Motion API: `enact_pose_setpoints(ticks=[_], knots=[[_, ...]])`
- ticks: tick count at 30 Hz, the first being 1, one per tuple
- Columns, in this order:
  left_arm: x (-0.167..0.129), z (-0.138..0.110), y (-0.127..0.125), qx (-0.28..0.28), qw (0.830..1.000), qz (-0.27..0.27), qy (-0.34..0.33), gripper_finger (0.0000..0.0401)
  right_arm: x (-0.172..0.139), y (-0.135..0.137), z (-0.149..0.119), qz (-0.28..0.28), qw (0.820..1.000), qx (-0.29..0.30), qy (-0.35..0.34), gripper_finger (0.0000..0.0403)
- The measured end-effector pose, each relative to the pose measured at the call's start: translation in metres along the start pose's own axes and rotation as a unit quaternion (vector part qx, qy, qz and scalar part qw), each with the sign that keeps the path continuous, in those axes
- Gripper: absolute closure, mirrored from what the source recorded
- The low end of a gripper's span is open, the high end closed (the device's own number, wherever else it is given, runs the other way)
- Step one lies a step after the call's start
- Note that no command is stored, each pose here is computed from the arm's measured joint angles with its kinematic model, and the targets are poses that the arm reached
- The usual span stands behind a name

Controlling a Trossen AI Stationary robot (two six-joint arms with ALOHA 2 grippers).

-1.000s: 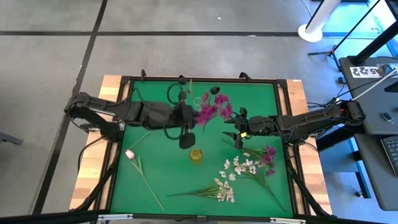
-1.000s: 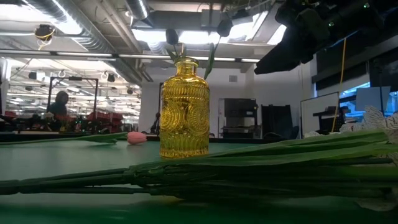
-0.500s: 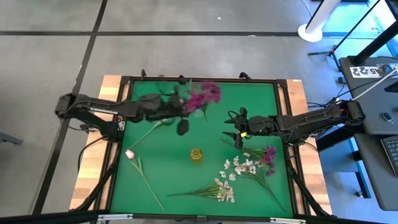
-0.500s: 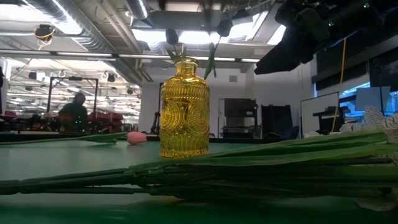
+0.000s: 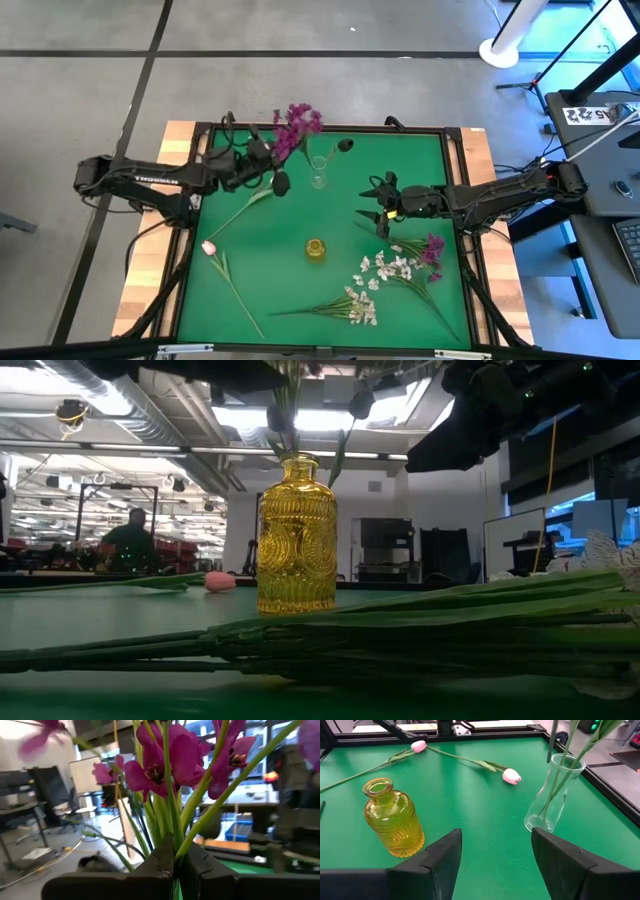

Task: Sort flowers into vase by color
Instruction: Put the left purple flower into the transparent vase

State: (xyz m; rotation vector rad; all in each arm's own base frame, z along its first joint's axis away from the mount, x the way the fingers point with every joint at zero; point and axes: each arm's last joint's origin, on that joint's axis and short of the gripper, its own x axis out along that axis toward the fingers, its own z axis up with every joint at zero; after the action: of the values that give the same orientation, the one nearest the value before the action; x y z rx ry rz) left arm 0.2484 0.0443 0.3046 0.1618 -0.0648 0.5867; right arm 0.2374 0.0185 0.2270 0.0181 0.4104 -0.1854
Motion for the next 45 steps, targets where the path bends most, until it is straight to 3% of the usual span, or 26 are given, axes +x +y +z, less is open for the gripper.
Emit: enact_pose_setpoints(ticks=[22,37,45], knots=[[0.005,0.001,-0.006,-0.021,0.999,-0.034,-0.031,0.0400,0.000,0.000,-0.001,0.000,1.000,-0.002,0.004,0.0165],[0.009,-0.006,0.004,-0.009,1.000,-0.014,-0.007,0.0400,0.000,0.000,-0.001,0.000,1.000,-0.002,0.004,0.0165],[0.018,-0.030,-0.004,-0.002,0.997,-0.026,0.066,0.0399,0.000,0.000,-0.001,0.000,1.000,-0.001,0.004,0.0165]])
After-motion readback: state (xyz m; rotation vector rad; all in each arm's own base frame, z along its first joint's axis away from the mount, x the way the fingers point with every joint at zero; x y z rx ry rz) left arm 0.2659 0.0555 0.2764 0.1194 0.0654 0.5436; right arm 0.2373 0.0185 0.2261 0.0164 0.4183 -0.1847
